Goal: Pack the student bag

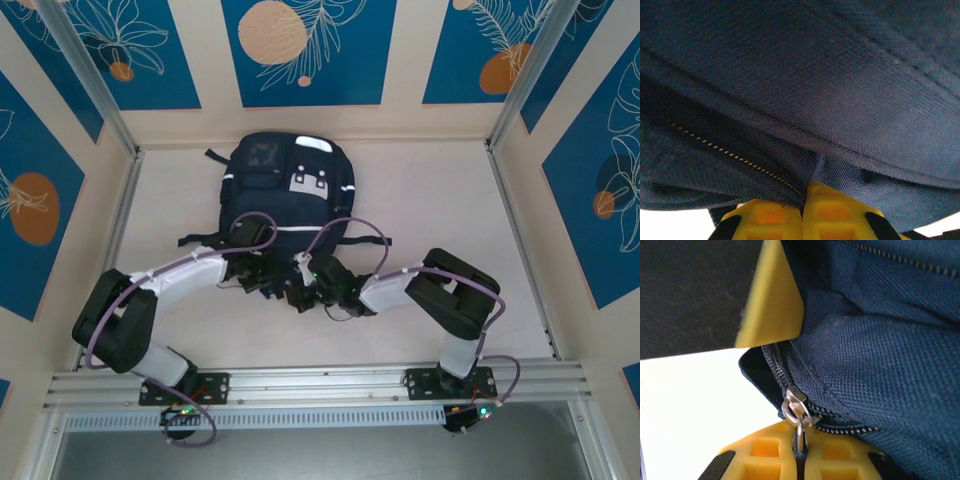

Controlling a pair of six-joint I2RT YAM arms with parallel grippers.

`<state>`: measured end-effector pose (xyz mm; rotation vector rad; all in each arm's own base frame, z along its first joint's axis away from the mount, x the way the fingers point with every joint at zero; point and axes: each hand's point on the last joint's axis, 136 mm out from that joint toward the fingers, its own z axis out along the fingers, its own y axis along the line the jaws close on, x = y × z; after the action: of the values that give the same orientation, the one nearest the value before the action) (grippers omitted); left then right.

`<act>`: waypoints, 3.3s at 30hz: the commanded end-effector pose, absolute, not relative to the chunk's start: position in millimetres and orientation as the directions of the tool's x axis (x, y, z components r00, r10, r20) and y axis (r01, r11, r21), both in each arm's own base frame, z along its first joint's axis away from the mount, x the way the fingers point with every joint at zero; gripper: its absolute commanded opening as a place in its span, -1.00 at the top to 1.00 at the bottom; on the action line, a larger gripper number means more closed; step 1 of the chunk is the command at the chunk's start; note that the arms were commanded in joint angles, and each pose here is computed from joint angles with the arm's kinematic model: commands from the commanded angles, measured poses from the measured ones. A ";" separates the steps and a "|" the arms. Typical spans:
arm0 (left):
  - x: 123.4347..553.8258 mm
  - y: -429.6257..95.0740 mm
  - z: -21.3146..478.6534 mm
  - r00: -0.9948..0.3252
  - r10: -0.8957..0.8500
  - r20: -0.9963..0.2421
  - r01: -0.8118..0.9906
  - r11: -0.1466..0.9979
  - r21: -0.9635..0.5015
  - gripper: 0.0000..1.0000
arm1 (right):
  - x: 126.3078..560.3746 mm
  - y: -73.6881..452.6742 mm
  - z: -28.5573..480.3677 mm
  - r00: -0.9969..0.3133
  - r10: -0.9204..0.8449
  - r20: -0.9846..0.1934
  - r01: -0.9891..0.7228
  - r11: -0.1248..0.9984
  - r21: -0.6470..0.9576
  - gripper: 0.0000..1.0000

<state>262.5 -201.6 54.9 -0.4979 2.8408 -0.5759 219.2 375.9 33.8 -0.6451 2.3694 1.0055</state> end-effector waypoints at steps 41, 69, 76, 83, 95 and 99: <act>208.4 -124.1 76.5 -0.901 -0.311 -0.301 -0.239 0.938 -0.252 1.00 | 150.3 322.2 50.5 -0.736 -0.392 -0.552 -0.670 0.537 0.513 1.00; 211.0 -157.4 85.8 -0.836 -0.542 -0.085 -0.435 0.749 -0.500 -0.20 | 174.2 403.5 51.9 -0.783 -0.371 -0.500 -0.623 0.471 0.625 1.00; 222.7 -161.1 82.2 -0.841 -0.528 -0.118 -0.420 0.774 -0.474 0.23 | 174.5 402.0 51.9 -0.780 -0.371 -0.504 -0.626 0.478 0.617 1.00; 225.2 -148.1 82.1 -0.833 -0.524 -0.175 -0.410 0.799 -0.440 0.92 | 175.0 389.0 47.9 -0.781 -0.370 -0.503 -0.624 0.510 0.592 1.00; 221.5 -120.4 86.2 -0.822 -0.531 -0.206 -0.417 0.808 -0.416 1.00 | 186.3 353.9 45.9 -0.795 -0.334 -0.506 -0.600 0.558 0.573 1.00; 220.0 -113.9 87.7 -0.820 -0.530 -0.219 -0.417 0.813 -0.407 1.00 | 191.7 346.5 45.6 -0.799 -0.324 -0.508 -0.593 0.565 0.573 1.00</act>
<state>220.5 -134.0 86.1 -0.7302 2.6939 -0.5964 193.3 363.1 54.6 -0.7509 2.4120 1.1291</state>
